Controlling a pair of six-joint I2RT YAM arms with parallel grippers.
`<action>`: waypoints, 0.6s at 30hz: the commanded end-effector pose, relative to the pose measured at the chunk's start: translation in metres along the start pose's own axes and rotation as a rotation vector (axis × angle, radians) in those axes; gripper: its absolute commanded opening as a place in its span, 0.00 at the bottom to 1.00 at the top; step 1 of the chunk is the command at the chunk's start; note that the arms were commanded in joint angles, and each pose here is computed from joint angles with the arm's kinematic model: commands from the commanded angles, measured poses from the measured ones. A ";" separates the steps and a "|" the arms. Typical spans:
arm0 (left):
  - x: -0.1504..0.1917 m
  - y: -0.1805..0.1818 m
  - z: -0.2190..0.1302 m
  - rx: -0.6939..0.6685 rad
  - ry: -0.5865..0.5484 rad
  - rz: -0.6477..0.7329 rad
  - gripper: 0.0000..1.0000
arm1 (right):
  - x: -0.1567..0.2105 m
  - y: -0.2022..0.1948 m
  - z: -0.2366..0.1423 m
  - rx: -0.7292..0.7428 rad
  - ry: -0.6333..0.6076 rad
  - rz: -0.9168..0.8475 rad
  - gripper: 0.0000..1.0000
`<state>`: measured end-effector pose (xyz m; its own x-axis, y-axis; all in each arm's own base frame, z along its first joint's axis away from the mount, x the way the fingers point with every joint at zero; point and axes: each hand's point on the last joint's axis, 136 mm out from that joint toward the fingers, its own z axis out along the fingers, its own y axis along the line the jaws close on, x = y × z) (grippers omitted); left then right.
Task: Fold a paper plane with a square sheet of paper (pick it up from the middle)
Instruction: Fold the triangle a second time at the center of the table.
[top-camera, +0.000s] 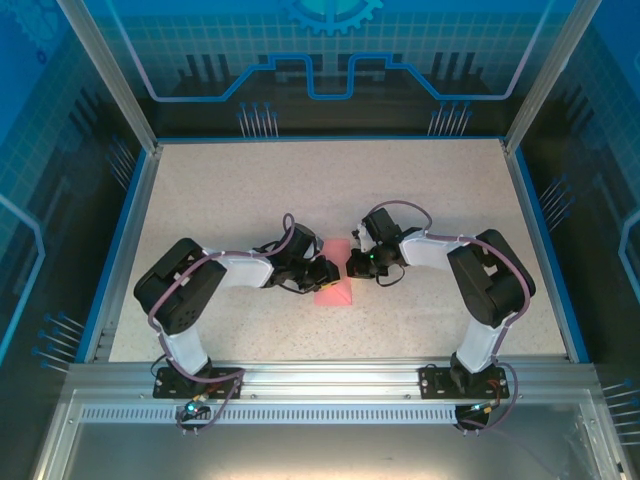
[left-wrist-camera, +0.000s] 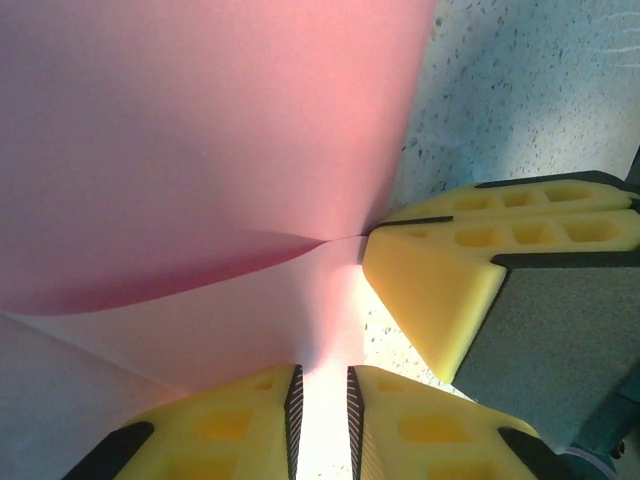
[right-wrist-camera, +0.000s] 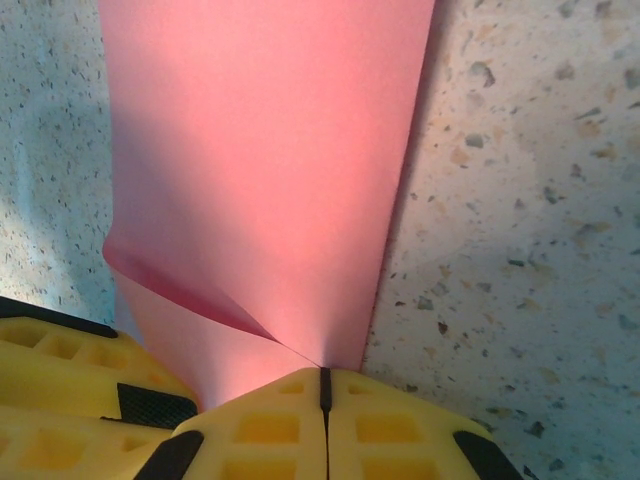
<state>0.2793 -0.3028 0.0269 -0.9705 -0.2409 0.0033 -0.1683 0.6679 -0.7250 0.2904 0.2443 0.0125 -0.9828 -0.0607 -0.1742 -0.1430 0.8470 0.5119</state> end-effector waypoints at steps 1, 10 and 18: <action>-0.002 0.004 0.003 -0.028 0.000 0.019 0.24 | 0.002 -0.015 0.005 0.050 0.019 0.035 0.06; 0.000 0.008 0.007 -0.040 0.011 0.011 0.23 | 0.003 -0.015 0.005 0.052 0.019 0.039 0.07; 0.000 0.012 0.009 -0.049 0.016 0.002 0.22 | 0.001 -0.014 0.005 0.052 0.015 0.039 0.07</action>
<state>0.2781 -0.3019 0.0181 -0.9703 -0.2411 0.0187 -0.1822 0.6781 -0.7120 0.2904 0.2443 0.0122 -0.9830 -0.0601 -0.1735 -0.1421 0.8472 0.5120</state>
